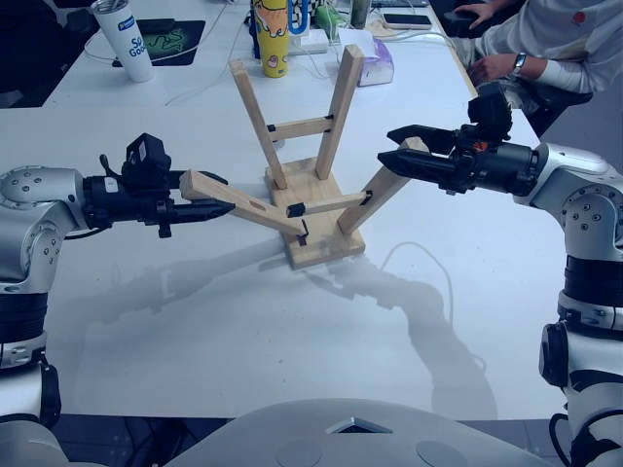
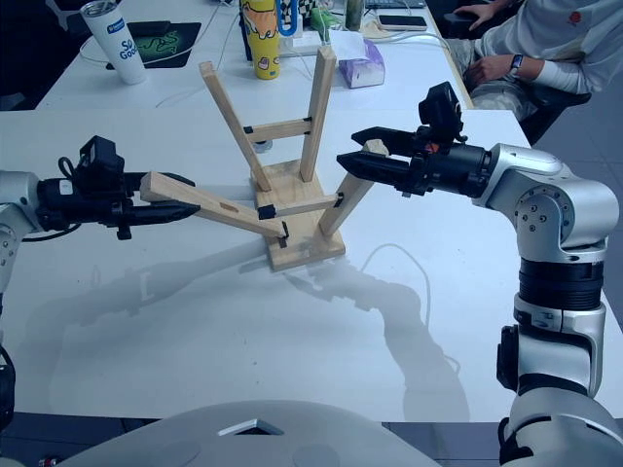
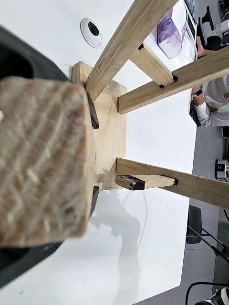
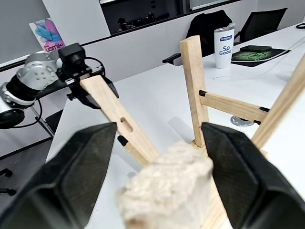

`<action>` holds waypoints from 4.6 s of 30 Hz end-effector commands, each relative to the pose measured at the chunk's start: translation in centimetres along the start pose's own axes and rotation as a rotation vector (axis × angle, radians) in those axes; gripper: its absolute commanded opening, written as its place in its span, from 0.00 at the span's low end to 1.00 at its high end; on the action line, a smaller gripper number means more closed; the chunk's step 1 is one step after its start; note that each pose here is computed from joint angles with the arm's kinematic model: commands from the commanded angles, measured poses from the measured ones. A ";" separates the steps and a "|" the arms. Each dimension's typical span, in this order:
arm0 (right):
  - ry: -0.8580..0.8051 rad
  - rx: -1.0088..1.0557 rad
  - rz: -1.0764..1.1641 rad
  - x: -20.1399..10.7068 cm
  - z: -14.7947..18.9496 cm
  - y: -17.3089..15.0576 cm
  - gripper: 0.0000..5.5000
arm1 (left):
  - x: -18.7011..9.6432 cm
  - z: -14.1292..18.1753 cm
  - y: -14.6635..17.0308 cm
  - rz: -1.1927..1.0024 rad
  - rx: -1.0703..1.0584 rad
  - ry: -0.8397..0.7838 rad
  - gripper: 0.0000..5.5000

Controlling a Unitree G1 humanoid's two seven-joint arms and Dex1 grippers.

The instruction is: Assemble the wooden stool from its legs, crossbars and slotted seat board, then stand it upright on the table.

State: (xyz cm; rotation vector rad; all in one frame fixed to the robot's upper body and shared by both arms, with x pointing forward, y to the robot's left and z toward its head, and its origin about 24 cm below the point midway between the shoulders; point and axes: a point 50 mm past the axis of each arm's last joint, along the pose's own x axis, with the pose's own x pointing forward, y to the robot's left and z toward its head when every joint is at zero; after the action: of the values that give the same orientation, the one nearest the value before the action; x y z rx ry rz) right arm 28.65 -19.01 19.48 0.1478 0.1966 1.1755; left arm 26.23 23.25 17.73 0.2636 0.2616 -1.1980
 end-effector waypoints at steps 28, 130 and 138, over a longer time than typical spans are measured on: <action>-0.087 0.035 -0.098 0.1 -2.0 1.9 0.60 | 0.9 3.4 -0.7 -0.051 0.025 0.223 0.37; -0.258 -0.083 -0.902 5.0 -4.6 5.7 0.55 | 4.5 7.7 2.7 -0.128 0.318 0.513 0.37; -0.271 -0.060 -0.892 5.3 -4.3 6.5 0.32 | 4.8 7.8 2.6 -0.126 0.321 0.509 0.37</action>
State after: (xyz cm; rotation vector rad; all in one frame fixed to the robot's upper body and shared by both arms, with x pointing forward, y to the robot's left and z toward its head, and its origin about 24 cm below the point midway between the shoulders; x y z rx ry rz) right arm 23.80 -11.40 15.81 0.1526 -0.0079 0.2858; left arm 30.86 17.14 23.77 0.8411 0.5215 -1.2983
